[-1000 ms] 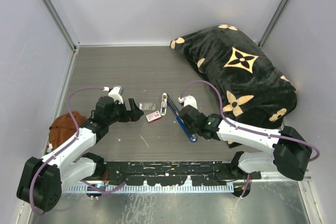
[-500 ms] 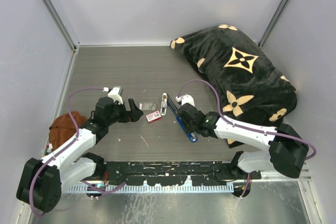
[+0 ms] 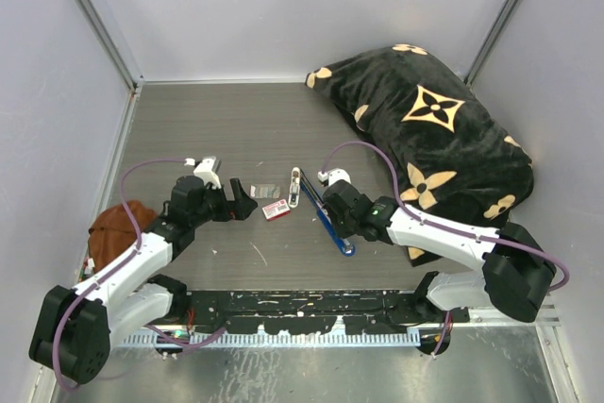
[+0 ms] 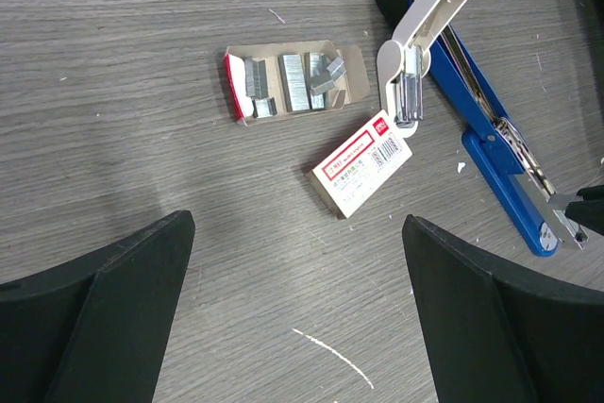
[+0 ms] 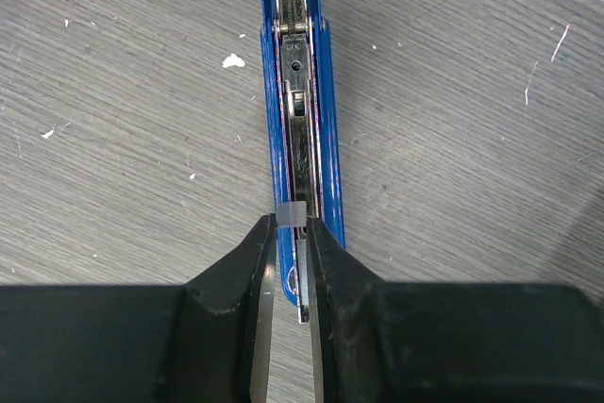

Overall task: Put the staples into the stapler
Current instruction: Install the staple into the stapler.

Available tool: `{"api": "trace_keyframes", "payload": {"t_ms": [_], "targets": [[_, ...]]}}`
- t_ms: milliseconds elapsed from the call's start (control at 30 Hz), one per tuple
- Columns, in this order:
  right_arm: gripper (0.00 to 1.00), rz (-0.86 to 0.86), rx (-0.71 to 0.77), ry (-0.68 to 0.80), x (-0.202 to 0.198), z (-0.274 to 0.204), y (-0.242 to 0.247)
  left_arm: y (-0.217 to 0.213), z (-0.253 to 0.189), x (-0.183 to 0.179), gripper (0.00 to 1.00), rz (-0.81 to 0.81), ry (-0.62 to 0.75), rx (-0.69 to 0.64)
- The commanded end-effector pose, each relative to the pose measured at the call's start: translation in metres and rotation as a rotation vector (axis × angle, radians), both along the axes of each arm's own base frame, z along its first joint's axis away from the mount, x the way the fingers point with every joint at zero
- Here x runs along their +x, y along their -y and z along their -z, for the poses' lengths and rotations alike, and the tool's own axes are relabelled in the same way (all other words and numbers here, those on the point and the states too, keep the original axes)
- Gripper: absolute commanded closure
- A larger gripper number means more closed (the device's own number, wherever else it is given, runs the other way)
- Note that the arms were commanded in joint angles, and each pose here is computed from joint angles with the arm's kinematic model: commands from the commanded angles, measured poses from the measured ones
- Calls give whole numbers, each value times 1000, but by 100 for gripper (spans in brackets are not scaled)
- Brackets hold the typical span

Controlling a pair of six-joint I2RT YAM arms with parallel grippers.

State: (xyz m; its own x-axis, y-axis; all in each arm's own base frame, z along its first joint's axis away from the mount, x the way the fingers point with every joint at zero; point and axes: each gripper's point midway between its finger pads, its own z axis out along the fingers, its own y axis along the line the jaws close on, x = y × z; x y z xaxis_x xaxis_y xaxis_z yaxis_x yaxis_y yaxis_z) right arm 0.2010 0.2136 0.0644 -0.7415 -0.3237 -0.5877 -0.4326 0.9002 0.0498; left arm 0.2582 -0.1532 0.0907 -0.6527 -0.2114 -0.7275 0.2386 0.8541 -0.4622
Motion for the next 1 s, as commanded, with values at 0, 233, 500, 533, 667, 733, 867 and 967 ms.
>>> {"api": "trace_keyframes", "payload": {"t_ms": [0, 233, 500, 533, 667, 733, 867, 967], "targets": [[82, -3, 45, 31, 4, -18, -4, 3, -21, 10, 5, 9, 96, -20], [83, 6, 37, 24, 4, -16, 0, 3, -22, 10, 5, 8, 100, -22], [83, 15, 23, 12, 3, -11, 5, 2, -24, 9, 5, 4, 107, -20], [83, 17, 22, 12, 3, -11, 5, 1, -23, 9, 5, 4, 105, -20], [84, 20, 16, 6, 3, -8, 7, 1, -23, 9, 5, 4, 105, -19], [84, 24, 12, 2, 3, -6, 8, 2, -24, 9, 5, 4, 105, -19], [85, 25, 5, -2, 3, -4, 9, 1, -24, 9, 5, 3, 108, -20], [85, 24, -1, -5, 3, -2, 10, 1, -24, 9, 5, 4, 108, -19]]}}
